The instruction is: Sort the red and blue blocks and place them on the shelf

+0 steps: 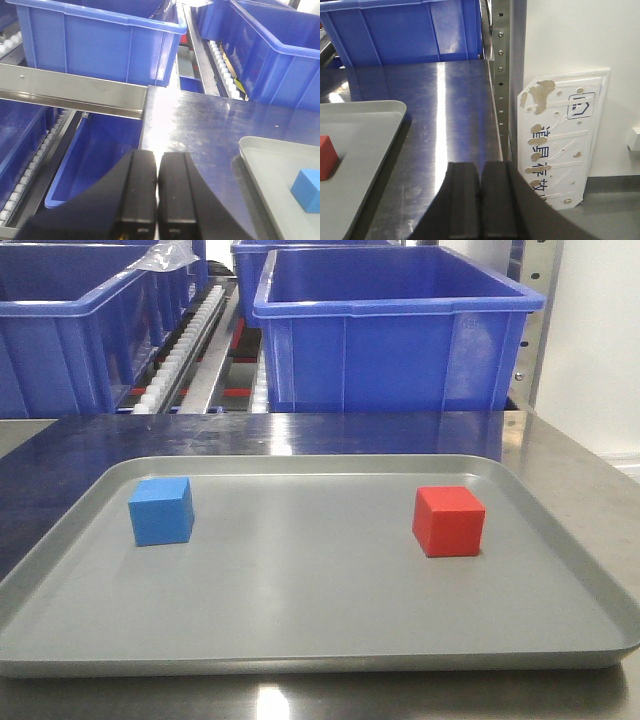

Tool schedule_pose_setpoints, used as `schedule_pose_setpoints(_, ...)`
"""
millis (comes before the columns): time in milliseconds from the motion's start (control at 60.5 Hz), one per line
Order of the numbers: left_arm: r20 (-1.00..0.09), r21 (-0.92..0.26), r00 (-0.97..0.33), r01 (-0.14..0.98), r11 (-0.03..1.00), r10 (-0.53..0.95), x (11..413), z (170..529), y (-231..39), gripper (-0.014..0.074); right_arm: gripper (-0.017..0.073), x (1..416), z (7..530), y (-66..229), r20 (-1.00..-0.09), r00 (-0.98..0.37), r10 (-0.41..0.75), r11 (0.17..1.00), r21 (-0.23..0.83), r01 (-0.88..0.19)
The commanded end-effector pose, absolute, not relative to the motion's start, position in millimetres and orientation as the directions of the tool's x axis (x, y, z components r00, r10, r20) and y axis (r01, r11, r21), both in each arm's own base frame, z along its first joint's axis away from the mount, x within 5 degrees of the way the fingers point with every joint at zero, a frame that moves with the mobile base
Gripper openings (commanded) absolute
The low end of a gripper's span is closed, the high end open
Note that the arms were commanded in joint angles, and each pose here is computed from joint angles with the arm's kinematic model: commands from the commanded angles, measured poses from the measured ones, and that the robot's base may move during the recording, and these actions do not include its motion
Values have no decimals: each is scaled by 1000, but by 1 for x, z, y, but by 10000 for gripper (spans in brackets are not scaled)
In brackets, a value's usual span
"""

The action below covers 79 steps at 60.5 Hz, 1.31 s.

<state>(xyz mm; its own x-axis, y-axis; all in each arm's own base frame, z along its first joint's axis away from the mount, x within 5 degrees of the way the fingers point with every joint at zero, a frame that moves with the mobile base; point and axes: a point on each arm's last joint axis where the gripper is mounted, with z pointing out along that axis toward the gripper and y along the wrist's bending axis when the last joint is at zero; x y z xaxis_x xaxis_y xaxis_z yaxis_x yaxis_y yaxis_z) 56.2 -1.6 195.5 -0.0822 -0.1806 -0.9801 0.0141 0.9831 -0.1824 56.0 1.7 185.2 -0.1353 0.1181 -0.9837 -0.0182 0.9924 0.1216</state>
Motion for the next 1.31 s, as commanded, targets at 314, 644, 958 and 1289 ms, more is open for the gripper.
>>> schedule_pose_setpoints(314,-982,-186,1,28,982,-187,56,197,-2,135,53,52,222,2,-970,210,123,992,111,-64)
schedule_pose_setpoints(644,-982,-186,1,28,982,-187,56,197,-2,135,53,61,225,3,-984,127,123,991,116,-61)
schedule_pose_setpoints(958,-982,-186,1,28,982,-187,56,197,-2,135,53,111,258,5,-986,-111,121,992,125,-34)
schedule_pose_setpoints(1289,-982,-186,1,28,982,-187,56,197,-2,135,53,197,292,9,-891,-435,130,991,135,20)
